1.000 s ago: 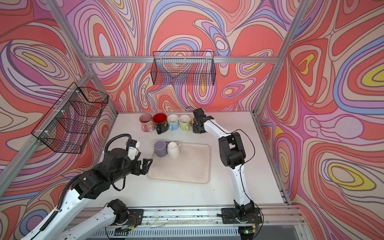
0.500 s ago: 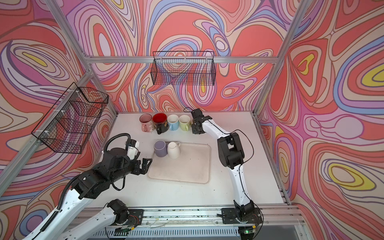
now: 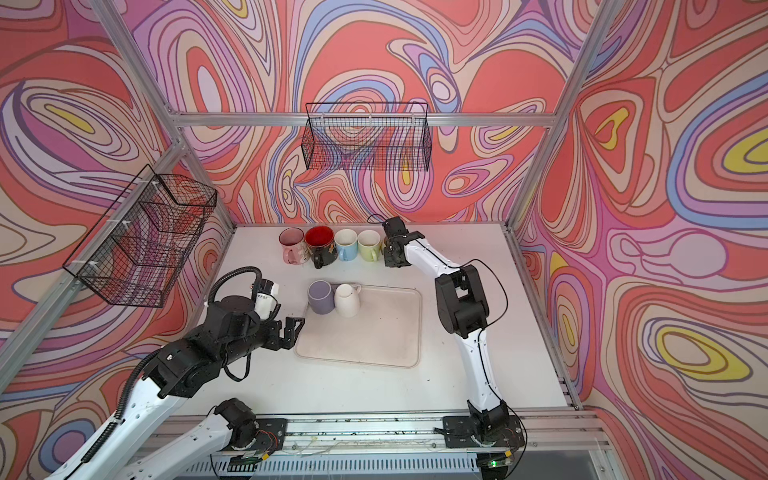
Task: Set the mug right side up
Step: 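Lower the cream mug onto the table and open the right gripper, then draw the right gripper back toward the tray while the left rises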
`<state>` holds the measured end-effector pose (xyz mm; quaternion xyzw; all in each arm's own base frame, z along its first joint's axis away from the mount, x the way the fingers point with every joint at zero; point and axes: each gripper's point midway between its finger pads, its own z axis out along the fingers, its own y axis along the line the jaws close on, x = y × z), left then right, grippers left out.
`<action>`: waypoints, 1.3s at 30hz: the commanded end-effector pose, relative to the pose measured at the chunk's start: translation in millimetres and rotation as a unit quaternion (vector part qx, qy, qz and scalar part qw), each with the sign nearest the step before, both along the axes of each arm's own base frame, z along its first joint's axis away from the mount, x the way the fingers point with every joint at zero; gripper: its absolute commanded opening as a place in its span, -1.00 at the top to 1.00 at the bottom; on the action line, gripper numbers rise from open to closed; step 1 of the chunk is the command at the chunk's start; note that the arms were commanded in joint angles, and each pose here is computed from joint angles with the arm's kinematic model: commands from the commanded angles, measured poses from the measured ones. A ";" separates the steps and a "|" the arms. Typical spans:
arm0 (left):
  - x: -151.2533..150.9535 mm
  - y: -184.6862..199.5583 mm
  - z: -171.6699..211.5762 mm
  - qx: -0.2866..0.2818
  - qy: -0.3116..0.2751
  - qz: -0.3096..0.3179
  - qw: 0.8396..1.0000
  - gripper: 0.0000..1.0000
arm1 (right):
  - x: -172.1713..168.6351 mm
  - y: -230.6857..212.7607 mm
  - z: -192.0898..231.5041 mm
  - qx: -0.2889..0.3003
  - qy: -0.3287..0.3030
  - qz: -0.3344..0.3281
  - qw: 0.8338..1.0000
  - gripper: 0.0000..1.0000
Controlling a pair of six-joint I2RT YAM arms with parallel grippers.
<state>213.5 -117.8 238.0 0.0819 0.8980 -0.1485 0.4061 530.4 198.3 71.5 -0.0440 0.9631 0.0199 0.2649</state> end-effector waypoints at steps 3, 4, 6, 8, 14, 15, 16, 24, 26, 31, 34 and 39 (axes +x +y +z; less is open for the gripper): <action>-2.5 3.1 -6.1 0.009 0.006 -0.002 1.000 -0.90 | 2.4 4.2 21.5 0.009 -0.022 0.004 1.000 0.32; -2.2 3.3 -6.7 0.010 0.007 -0.001 1.000 -0.90 | 2.0 4.0 24.4 0.011 -0.024 0.004 1.000 0.31; -1.3 2.9 -7.9 0.013 0.009 -0.002 1.000 -0.89 | 0.6 5.4 33.8 0.017 -0.031 0.006 0.999 0.28; -0.4 2.9 -10.7 0.018 0.015 0.000 1.000 -0.89 | -2.1 6.2 44.6 0.025 -0.040 0.009 0.999 0.26; 3.9 4.5 -16.1 0.033 0.027 0.008 0.999 -0.84 | -20.7 4.2 84.3 0.054 -0.072 0.019 0.996 0.22; 4.7 5.0 -17.0 0.035 0.029 0.011 0.999 -0.83 | -26.3 4.5 91.5 0.062 -0.077 0.023 0.995 0.21; 5.4 5.6 -17.0 0.036 0.029 0.014 0.999 -0.83 | -31.1 4.3 97.6 0.067 -0.083 0.025 0.994 0.21; 15.8 -1.5 -14.7 0.035 0.049 0.023 0.998 -0.80 | -86.6 -5.4 138.6 0.119 -0.124 0.046 0.984 0.19; 19.8 -3.6 -12.6 0.039 0.056 0.026 0.997 -0.78 | -102.0 -9.5 141.5 0.130 -0.130 0.047 0.982 0.18; 33.3 -10.2 -6.8 0.051 0.073 0.032 0.996 -0.70 | -142.2 -9.3 143.7 0.190 -0.143 0.053 0.970 0.18; 44.1 -14.7 -3.9 0.066 0.083 0.034 0.994 -0.66 | -164.6 -12.6 135.7 0.230 -0.159 0.047 0.959 0.18; 64.0 -24.8 -1.9 0.085 0.094 0.034 0.991 -0.60 | -193.0 -18.5 117.2 0.274 -0.172 0.038 0.946 0.19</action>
